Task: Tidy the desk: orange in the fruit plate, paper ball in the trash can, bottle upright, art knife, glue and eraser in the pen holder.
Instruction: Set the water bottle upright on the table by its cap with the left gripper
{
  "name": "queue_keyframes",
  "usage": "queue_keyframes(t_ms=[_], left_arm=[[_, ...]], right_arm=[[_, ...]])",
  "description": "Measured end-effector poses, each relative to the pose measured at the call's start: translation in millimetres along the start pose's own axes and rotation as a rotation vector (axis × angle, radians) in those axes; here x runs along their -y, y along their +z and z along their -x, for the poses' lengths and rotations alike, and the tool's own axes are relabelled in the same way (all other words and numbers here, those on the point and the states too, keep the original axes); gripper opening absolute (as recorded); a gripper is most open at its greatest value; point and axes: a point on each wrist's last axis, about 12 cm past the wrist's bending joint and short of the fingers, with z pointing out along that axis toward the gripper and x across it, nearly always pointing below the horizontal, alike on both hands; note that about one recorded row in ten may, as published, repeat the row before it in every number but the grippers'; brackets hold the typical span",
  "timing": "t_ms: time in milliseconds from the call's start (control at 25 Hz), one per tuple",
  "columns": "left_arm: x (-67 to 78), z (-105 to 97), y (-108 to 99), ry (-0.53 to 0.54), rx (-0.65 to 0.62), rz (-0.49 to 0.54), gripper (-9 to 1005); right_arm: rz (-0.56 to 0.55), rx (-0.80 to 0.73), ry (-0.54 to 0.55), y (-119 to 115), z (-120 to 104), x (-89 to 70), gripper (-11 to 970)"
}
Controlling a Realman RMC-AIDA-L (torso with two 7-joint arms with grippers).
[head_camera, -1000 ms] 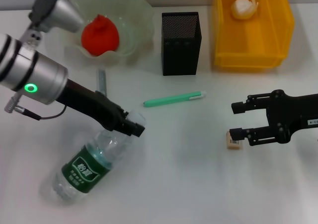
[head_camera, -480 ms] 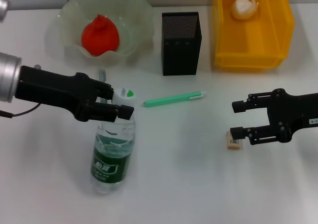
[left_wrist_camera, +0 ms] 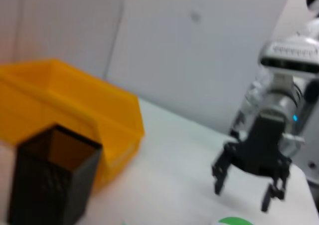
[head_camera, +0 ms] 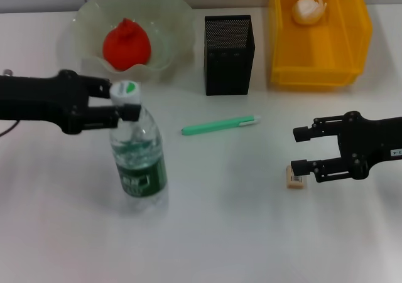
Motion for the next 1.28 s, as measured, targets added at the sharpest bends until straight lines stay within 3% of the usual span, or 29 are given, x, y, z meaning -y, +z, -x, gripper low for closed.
queue_keyframes(t_ms=[240,480,560,680,760,920,960,1280], left_arm=[[-1.9,-9,-23,0.065,0.21,0.115,453],[-5.2,-15,-27,0.093,0.279,0.175,468],[-12.2,-24,-28,0.127,0.345,0.296,473],[-12.2,-24,-28,0.127,0.345,0.296,480],[-20.8,-33,-23,0.129,0.361,0.383,485],[-23.8,-35,-21,0.134,0.369,0.405,495],[-29.4,-39,-19,0.149,0.393,0.473,498],[-37.8,-45,-14,0.137,0.384,0.553,518]], right_arm=[[-0.004,-0.001,-0.001,0,0,0.5,712],[-0.008,0.005,0.003,-1,0,0.8,712],[-0.008,0.006,0.003,-1,0,0.7,712],[-0.007,0.007,0.003,-1,0,0.6,713],[-0.008,0.007,0.003,-1,0,0.7,713],[-0.01,0.007,0.004,-1,1,1.0,712],[-0.011,0.007,0.006,-1,1,1.3,712],[-0.015,0.008,0.011,-1,1,2.1,711]])
